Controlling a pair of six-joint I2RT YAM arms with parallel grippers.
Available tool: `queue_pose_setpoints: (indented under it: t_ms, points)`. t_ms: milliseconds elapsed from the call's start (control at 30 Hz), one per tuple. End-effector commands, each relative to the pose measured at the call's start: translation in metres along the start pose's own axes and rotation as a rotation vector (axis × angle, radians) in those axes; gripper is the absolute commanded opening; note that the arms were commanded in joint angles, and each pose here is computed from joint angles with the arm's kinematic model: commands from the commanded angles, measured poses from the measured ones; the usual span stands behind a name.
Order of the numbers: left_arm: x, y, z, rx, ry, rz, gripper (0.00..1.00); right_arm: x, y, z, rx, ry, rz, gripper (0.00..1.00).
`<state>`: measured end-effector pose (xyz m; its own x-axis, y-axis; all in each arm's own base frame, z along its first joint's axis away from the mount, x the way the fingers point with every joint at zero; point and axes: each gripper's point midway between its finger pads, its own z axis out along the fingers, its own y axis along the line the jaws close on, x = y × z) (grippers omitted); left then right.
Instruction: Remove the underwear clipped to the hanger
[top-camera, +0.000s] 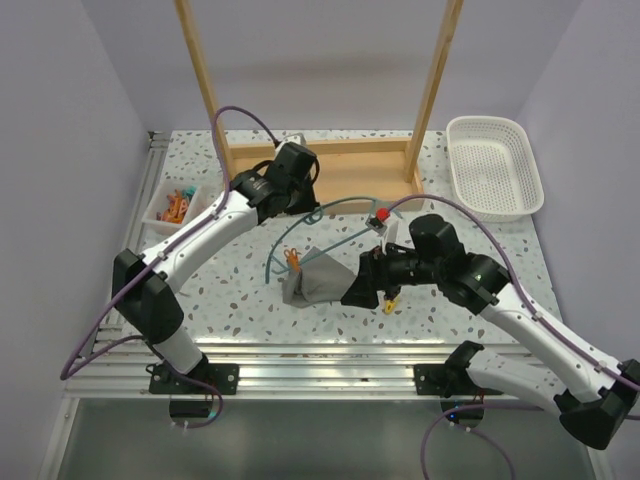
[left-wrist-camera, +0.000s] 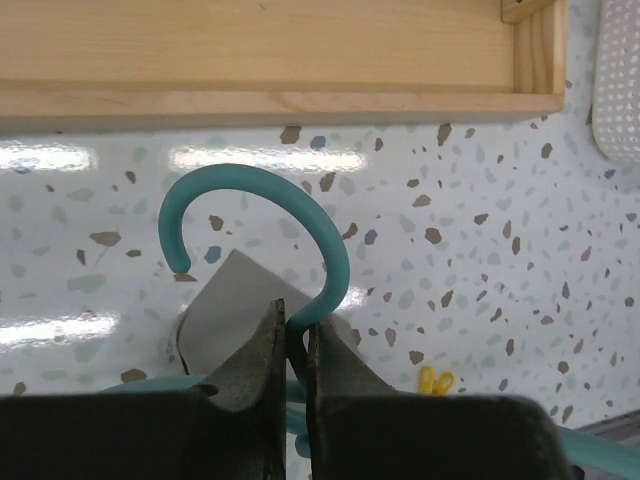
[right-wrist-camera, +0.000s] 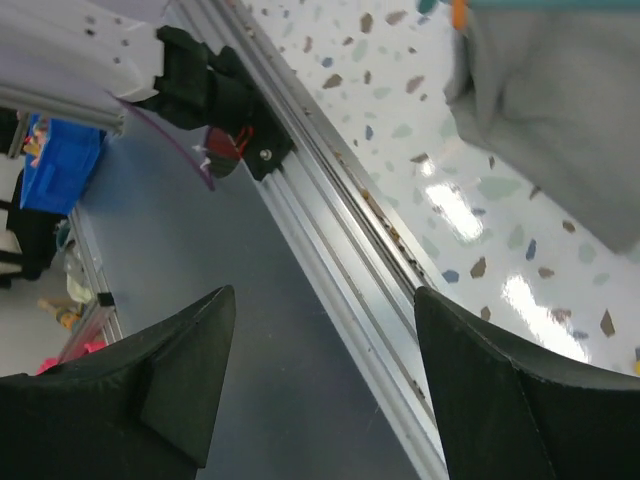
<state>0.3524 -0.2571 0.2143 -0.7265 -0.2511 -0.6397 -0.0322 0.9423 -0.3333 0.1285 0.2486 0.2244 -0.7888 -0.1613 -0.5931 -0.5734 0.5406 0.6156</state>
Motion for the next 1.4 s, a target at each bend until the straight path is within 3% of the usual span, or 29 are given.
queue_pose_setpoints:
  t_ms: [0, 267, 500, 767, 1067, 1367]
  points:
    - [0.0, -0.046, 0.004, 0.165, 0.074, -0.023, 0.0, -0.036, 0.052, -0.009, -0.231, -0.075, -0.248, 0.76]
    - [0.017, -0.099, 0.01, 0.343, 0.193, -0.11, 0.0, -0.064, 0.054, 0.02, -0.155, -0.115, -0.37, 0.79]
    - [0.014, -0.126, 0.011, 0.397, 0.225, -0.13, 0.0, -0.065, 0.005, 0.053, 0.128, -0.11, -0.445, 0.79]
    - [0.019, -0.127, 0.007, 0.382, 0.232, -0.098, 0.0, -0.092, -0.052, 0.054, 0.454, -0.248, -0.45, 0.81]
    - [0.023, -0.126, 0.002, 0.381, 0.235, -0.084, 0.0, -0.075, -0.069, 0.098, 0.463, -0.061, -0.424, 0.8]
    - [0.02, -0.123, -0.005, 0.383, 0.217, -0.077, 0.0, -0.068, -0.073, 0.101, 0.474, -0.015, -0.422, 0.8]
